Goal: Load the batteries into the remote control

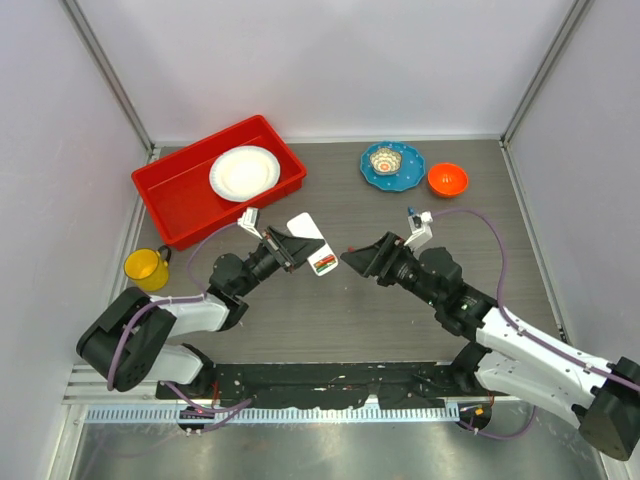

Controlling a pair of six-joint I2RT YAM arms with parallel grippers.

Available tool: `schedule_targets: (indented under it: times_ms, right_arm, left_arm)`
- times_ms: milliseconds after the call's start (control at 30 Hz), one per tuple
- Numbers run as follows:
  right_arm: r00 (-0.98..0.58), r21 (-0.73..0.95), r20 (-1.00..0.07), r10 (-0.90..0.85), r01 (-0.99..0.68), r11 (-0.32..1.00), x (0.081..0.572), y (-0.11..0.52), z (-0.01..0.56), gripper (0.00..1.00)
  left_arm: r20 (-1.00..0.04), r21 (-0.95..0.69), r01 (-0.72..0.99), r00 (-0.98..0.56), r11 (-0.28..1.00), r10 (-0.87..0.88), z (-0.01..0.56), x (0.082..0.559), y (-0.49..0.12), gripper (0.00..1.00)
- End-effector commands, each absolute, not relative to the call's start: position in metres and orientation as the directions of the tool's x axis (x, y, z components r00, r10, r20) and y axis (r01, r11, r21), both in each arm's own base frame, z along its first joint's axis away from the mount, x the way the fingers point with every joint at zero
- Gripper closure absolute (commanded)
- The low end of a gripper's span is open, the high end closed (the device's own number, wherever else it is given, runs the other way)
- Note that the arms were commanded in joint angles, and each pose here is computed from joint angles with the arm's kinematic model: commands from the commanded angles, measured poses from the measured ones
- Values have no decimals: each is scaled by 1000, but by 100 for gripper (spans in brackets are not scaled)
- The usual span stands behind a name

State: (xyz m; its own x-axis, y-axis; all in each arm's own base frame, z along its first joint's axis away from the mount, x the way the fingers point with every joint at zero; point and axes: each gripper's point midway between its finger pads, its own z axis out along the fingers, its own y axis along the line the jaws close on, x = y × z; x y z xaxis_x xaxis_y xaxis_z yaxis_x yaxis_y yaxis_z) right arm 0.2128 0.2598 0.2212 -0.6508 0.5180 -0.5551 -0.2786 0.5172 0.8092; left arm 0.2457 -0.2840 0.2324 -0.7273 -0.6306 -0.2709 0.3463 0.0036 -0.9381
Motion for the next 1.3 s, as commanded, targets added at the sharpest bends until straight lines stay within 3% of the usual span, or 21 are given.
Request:
schedule_targets:
  times_ms: [0,300,1267]
  right_arm:
    - [-675,910,-404,618,-367,194,204,266,281,28]
    - [-708,929,-329,625,-360,82,206,267,282,28]
    - [-781,964,-246,575,-258,62,214,287,254,44]
  left_arm:
    - [-343,-784,602,-621,-149,-704,316,230,-271,100]
    - [-348,-782,606,-621,-148,-703,317,229,-271,100]
    - [-350,-776,611,-621,-154,-701,319,227,-270,100]
